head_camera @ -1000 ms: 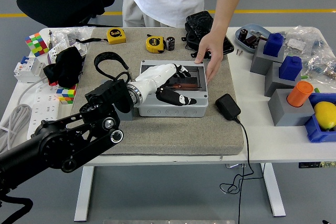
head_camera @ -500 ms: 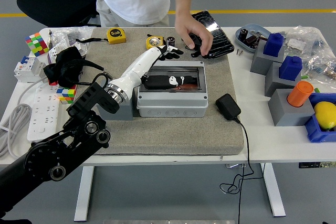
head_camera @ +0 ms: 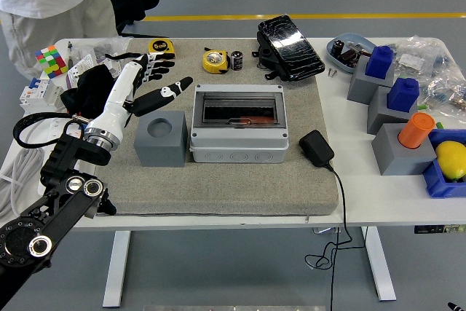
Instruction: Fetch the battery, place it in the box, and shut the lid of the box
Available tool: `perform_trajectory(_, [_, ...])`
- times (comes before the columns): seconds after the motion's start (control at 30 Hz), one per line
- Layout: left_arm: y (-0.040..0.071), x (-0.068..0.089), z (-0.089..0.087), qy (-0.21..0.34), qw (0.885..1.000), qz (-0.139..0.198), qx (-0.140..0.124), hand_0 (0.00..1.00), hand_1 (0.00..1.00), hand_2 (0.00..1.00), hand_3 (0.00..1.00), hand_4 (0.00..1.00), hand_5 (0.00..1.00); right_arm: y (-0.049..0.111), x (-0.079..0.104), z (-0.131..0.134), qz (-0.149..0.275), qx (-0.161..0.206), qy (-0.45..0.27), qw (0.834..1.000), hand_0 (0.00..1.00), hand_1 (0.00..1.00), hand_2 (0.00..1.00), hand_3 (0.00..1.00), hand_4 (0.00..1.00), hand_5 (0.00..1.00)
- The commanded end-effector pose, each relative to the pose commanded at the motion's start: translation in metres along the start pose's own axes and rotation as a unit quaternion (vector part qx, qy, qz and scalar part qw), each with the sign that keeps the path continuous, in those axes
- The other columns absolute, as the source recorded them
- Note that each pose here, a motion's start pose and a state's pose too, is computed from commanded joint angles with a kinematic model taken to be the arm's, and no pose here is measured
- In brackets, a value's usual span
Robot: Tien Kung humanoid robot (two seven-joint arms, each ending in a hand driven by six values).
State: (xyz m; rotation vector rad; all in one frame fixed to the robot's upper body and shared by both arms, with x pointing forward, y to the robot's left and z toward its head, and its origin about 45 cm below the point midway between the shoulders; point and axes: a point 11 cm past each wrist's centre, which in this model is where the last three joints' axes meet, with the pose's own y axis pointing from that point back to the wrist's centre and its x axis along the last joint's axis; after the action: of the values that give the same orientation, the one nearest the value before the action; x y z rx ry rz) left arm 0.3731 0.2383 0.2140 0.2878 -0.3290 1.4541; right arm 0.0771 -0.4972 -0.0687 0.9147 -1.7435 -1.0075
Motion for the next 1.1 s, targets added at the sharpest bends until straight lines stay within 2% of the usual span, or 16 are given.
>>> perform_trajectory(0.17, [0.008,0.013,-0.012,0.022,0.999,0.021,0.010,0.717,0.725,0.708,0.748,0.966,0.511,0.000,0.003,0.008,0.002,-0.006,-0.007,1.000,0.500,0.614,0.658,0.574,0.960,0.506])
perform_trajectory(0.43, [0.010,0.027,-0.015,0.031,0.999,0.042,0.012,0.715,0.718,0.707,0.744,0.966,0.514,0.000,0.002,0.004,0.001,-0.001,-0.013,1.000,0.500,0.615,0.658,0.573,0.959,0.506])
perform_trajectory(1.1, [0.015,0.035,-0.012,0.042,0.998,0.048,0.011,0.715,0.715,0.699,0.740,0.955,0.504,0.000,0.001,0.009,-0.002,-0.008,-0.023,1.000,0.500,0.614,0.658,0.573,0.958,0.506])
